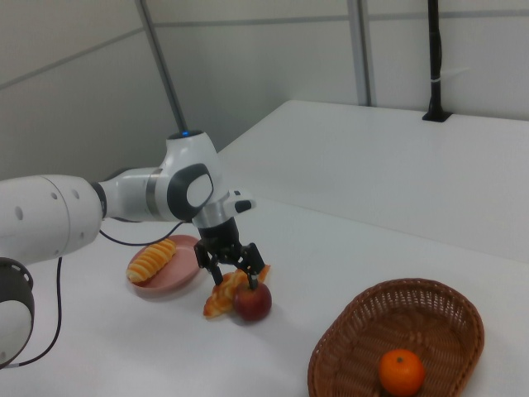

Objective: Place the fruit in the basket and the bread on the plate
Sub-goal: 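Move the gripper to the red apple and grasp it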

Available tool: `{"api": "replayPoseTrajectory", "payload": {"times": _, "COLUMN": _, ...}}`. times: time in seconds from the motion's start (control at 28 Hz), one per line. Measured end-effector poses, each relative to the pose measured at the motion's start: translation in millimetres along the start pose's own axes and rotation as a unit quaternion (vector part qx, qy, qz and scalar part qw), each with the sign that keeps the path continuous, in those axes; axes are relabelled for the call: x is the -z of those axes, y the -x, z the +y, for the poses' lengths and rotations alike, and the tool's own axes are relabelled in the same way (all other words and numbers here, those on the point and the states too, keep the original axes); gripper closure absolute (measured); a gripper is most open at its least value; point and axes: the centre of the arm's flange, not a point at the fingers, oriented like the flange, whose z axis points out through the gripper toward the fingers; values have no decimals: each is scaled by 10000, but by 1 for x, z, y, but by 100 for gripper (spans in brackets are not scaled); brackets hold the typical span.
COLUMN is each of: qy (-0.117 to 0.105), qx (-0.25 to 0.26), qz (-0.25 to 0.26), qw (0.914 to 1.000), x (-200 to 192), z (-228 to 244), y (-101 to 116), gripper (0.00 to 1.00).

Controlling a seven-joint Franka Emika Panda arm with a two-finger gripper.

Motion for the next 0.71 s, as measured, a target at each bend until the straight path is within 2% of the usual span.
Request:
{"api": "replayPoseTrajectory", "payload": {"times": 0.21, "qy": -10, "qx": -46, "qz": -19, "qw": 10000, "x": -8, "z": 6, "y": 0, "gripper": 0}}
{"api": "replayPoseTrajectory", "payload": {"times": 0.71, "qy": -34, "qx": -334, "qz": -10, "qw": 9994, "x": -8, "z": 53, "y": 3, "gripper": 0}}
